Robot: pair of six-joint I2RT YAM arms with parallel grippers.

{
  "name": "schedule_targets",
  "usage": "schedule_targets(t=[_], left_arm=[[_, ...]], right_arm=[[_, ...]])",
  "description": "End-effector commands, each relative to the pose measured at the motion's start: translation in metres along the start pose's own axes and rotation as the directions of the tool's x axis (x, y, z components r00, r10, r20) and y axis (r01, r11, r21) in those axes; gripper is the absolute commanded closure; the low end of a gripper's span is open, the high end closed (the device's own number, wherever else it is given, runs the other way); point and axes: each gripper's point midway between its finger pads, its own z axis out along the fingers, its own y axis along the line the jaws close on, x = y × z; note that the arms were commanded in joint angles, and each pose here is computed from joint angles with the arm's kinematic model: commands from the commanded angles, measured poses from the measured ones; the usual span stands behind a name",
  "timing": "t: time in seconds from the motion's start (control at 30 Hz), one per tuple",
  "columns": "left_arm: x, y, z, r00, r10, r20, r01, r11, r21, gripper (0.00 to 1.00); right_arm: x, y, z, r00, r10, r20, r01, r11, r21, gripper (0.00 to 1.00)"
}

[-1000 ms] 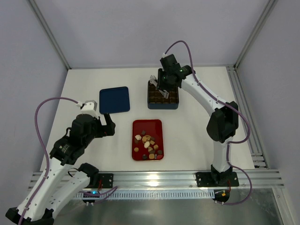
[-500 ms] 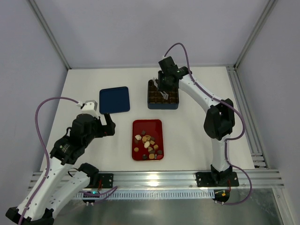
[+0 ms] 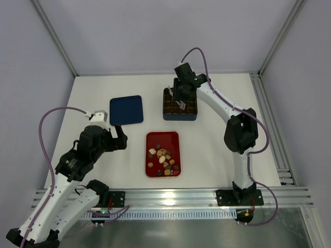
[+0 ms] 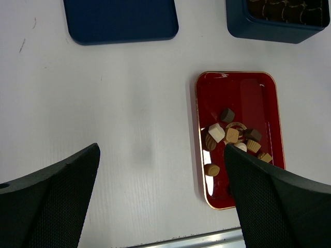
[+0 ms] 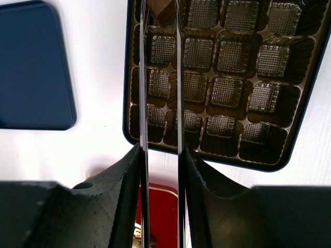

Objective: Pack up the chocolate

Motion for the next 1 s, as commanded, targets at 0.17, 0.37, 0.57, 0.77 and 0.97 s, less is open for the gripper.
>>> schedule_targets(t=[0.17, 0.37, 0.57, 0.77, 0.97], left_arm=[[-0.005, -0.001, 0.001, 1.0, -0.01, 0.024, 0.01, 1.0, -0.001, 0.0], [-0.005, -0.001, 0.001, 1.0, -0.009, 0.023, 0.009, 1.0, 0.001, 0.0], [-0.005, -0.001, 0.001, 1.0, -0.01, 0.023, 0.01, 1.0, 0.001, 0.0], [-0.005, -0.002, 0.0, 1.0, -0.009, 0.023, 0.009, 1.0, 0.004, 0.0], [-0.006, -0.002, -0.001, 1.0, -0.012, 0.029, 0.012, 1.0, 0.01, 0.0]], right_arm=[[-0.031, 0.013, -0.009, 0.996, 0.015, 0.089, -0.011, 0.999, -0.04, 0.56], [-0.036, 0.016, -0.018, 0.995, 0.015, 0.096, -0.01, 0.999, -0.049, 0.55], [-0.033, 0.022, -0.046, 0.995, 0.011, 0.099, -0.002, 0.996, -0.089, 0.55], [0.016, 0.03, -0.078, 0.996, -0.075, 0.037, 0.079, 0.989, -0.121, 0.55], [0.093, 0.032, -0.133, 0.983, -0.182, -0.008, 0.177, 0.966, -0.189, 0.55]])
